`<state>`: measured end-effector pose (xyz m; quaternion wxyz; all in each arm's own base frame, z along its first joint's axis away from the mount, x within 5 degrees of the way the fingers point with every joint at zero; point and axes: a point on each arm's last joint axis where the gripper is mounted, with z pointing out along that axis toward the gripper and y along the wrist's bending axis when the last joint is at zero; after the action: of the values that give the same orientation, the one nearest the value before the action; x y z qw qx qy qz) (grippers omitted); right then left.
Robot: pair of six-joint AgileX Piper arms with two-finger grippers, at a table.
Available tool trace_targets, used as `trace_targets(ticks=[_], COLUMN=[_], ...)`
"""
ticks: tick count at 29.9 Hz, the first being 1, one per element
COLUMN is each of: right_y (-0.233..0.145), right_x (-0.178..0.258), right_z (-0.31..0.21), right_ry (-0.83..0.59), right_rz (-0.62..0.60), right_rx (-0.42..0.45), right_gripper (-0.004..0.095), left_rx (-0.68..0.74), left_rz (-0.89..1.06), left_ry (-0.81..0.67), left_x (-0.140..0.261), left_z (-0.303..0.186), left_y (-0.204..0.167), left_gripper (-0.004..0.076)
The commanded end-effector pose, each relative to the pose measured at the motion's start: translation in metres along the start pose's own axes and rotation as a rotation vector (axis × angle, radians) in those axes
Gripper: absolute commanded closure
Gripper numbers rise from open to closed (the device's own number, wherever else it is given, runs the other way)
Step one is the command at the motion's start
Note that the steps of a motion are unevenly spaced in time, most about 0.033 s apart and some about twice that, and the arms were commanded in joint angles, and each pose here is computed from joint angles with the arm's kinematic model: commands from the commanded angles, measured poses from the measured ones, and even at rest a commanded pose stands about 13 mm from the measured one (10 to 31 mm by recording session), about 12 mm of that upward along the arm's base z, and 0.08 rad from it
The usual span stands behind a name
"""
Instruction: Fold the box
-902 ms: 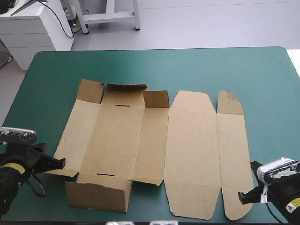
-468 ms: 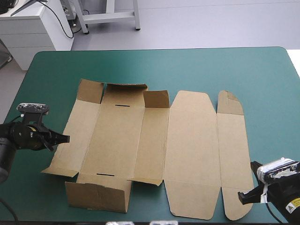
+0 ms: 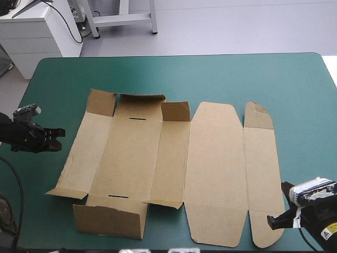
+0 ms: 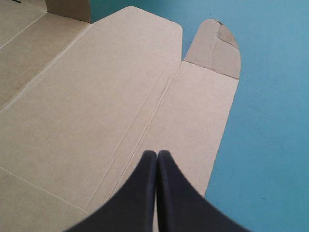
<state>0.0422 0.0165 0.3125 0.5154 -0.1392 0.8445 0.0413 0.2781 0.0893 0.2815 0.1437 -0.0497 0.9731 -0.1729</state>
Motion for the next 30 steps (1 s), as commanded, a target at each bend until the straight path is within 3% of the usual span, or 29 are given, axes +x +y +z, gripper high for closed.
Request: trace_targets(ticks=[1,20,24,28,30], right_y=[-0.002,-0.001,-0.001,-0.001,-0.001], right_x=[-0.012,-0.010,-0.009,-0.008,-0.008], right_z=[-0.003,-0.003,-0.003,-0.003,-0.003], right_ry=[-0.072,-0.053,-0.039,-0.033,-0.034], right_rz=[0.011,0.008,0.008,0.008,0.008], right_rx=[0.018,0.016,0.012,0.010,0.010], right_gripper=[0.0929,0.0929,0.0929,0.0929,0.0929], left_rx=[0.053,0.050,0.044,0.030,0.029], left_rz=[-0.007,0.017,0.019,-0.044,-0.070], left_ry=[0.042,0.109,0.102,0.075,0.077], left_x=[-0.002,-0.002,-0.002,-0.005,-0.006], left_z=[-0.007,0.014,0.015,0.015,0.017], left_y=[-0.004,0.008,0.008,0.009,0.011], left_gripper=[0.0708,0.0688,0.0540,0.0317,0.0263])
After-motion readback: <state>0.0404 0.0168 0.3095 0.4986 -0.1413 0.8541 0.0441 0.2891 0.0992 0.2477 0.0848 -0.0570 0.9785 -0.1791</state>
